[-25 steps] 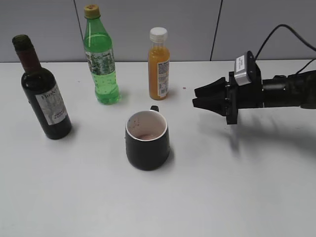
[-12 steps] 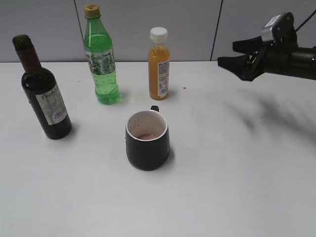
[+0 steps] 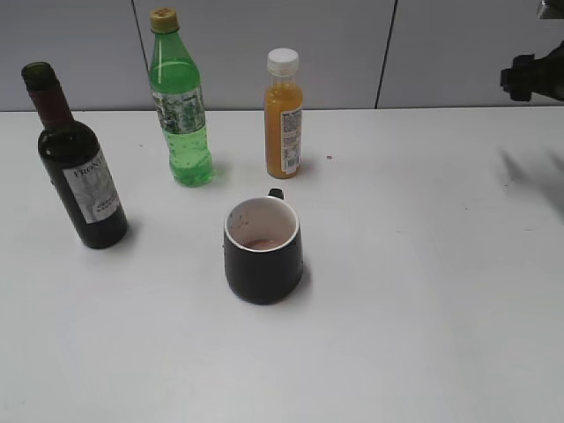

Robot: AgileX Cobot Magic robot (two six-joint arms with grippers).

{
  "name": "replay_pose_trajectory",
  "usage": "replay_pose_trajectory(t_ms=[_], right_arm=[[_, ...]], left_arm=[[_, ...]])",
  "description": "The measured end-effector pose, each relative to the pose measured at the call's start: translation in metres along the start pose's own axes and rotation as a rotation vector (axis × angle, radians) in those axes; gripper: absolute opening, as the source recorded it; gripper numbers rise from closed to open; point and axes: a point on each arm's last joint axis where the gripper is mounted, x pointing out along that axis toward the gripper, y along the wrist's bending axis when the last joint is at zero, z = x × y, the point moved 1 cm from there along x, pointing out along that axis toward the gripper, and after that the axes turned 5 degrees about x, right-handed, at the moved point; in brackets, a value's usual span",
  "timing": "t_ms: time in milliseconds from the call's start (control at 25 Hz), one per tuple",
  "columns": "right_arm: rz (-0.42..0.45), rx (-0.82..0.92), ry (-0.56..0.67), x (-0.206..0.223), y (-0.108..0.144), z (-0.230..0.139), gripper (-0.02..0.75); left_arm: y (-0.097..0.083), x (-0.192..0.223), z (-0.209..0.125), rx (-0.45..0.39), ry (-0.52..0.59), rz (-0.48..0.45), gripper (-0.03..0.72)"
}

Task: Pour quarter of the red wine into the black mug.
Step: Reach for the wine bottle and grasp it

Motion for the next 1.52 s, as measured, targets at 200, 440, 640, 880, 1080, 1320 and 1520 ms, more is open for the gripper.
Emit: replay_pose_trajectory(t_ms=[200,440,640,880,1080,1320,1520], right_arm=[[-0.146,0.045,0.204,-0.015,-0.012,0.011,0.605],[0.011,0.057,0.509,-0.037,0.002,0.027,0.598],[0.045,0.027,0.725,-0.061,0.006,0.035,0.596],[0.055,0.019,0.730,-0.104,0.010,0.050,0.596],[0.045,0.000,0.711,-0.163,0.011,0.041,0.595],[0.053,-0.033,0.681,-0.230,0.013,0.003,0.595],[0.054,-0.048,0.638,-0.275,0.013,-0.045,0.595]], left_arm=[[0.000,0.000,0.000,0.000,0.000,0.000,0.589],[0.000,0.000,0.000,0.000,0.000,0.000,0.589],[0.000,0.000,0.000,0.001,0.000,0.001,0.589],[0.000,0.000,0.000,0.000,0.000,0.000,0.589],[0.000,0.000,0.000,0.000,0.000,0.000,0.589],[0.000,0.000,0.000,0.000,0.000,0.000,0.589],[0.000,0.000,0.000,0.000,0.000,0.000,0.589]])
